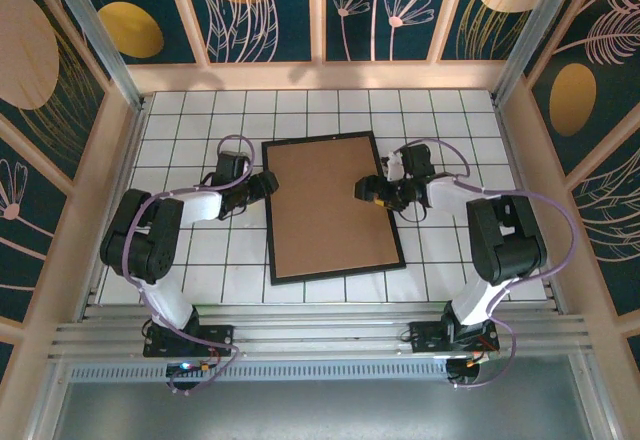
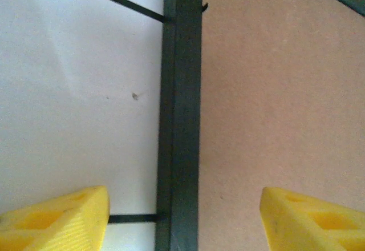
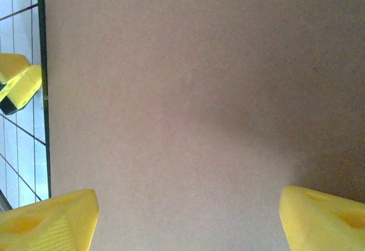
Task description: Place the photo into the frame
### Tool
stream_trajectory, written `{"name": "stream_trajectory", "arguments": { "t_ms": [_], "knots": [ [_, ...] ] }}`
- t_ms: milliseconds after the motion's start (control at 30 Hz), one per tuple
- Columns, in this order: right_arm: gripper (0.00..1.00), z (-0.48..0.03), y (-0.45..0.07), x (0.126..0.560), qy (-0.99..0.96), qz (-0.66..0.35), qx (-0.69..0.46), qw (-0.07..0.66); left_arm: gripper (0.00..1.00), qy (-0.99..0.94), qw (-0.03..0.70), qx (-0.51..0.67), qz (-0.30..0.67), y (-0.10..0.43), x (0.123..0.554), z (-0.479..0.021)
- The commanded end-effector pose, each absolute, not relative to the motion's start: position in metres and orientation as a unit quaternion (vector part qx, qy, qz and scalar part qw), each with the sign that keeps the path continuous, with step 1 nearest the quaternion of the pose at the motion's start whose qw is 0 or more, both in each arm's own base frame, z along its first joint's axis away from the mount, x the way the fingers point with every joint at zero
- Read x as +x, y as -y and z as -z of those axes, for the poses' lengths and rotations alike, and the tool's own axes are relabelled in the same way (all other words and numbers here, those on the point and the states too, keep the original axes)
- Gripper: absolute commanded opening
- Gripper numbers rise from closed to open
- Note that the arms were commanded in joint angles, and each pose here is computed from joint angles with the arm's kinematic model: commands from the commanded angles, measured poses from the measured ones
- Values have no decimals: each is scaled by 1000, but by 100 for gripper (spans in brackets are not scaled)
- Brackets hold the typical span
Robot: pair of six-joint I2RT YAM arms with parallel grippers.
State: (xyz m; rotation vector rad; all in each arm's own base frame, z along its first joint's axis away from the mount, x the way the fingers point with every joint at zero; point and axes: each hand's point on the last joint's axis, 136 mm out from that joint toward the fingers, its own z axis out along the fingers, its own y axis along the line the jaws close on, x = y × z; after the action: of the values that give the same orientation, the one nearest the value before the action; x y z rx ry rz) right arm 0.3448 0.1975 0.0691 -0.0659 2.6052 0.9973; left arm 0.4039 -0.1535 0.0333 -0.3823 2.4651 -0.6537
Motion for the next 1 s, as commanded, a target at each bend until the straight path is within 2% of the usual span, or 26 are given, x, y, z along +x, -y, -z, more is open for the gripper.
{"name": "stream_trajectory", "arguments": {
  "t_ms": [0, 133, 267, 800, 967],
  "knots": [
    [83, -95, -192, 344, -915, -341, -38, 214, 62, -930, 274, -133, 206, 145, 407, -23],
    [83, -102, -191, 343, -913, -340, -40, 222, 51, -932, 272, -123, 207, 148, 409, -20],
    [82, -98, -192, 342, -913, -344, -37, 215, 45, -933, 269, -116, 208, 150, 411, -17],
    [80, -84, -185, 337, -926, -322, -28, 197, 38, -941, 253, -96, 203, 154, 415, -4],
    [79, -78, -184, 336, -929, -319, -25, 188, 32, -943, 253, -97, 194, 152, 416, -2]
  ]
}}
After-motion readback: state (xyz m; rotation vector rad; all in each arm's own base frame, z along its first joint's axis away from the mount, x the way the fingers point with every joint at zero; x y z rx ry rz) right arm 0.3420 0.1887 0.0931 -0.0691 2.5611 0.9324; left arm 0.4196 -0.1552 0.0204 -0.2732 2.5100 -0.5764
